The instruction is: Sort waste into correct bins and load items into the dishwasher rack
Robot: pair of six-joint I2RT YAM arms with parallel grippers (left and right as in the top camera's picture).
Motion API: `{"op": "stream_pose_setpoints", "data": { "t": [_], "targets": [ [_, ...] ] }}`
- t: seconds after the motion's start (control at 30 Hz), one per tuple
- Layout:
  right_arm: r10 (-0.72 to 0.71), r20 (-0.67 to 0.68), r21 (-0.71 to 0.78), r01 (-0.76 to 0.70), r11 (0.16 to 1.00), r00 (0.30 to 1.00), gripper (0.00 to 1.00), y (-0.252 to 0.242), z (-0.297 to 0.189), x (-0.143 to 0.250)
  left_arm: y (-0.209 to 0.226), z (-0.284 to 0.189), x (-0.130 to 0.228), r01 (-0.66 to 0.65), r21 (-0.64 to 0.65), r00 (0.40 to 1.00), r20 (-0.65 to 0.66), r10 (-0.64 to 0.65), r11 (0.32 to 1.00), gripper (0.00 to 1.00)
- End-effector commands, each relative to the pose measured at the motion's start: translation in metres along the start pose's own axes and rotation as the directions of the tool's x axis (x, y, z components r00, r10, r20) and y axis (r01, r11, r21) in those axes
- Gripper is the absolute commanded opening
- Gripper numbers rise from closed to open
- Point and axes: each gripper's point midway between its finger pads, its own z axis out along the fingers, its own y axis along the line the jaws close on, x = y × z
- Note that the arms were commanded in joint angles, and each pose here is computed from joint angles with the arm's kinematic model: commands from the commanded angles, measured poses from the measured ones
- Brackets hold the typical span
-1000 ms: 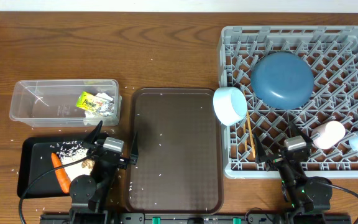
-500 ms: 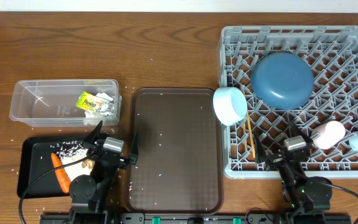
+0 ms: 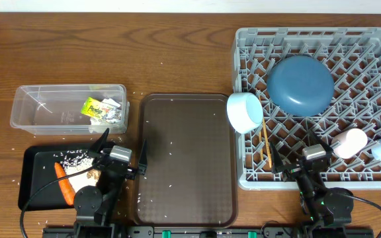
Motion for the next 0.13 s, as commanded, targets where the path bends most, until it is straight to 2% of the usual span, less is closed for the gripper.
{"op": "stream_pose_setpoints", "data": {
  "t": [0.0, 0.1],
  "targets": [
    [-0.01, 0.001, 0.023, 0.01, 1.0, 1.0, 0.99, -0.0059, -0.0005, 0.001, 0.0002, -0.0001, -0.0007, 0.003, -0.003, 1.0, 0.007, -0.003, 1.0, 0.98],
    [-0.01, 0.001, 0.023, 0.01, 1.0, 1.0, 0.99, -0.0059, -0.0005, 0.001, 0.0002, -0.0001, -0.0007, 0.003, -0.003, 1.0, 0.007, -0.003, 1.0, 0.98]
  ]
}}
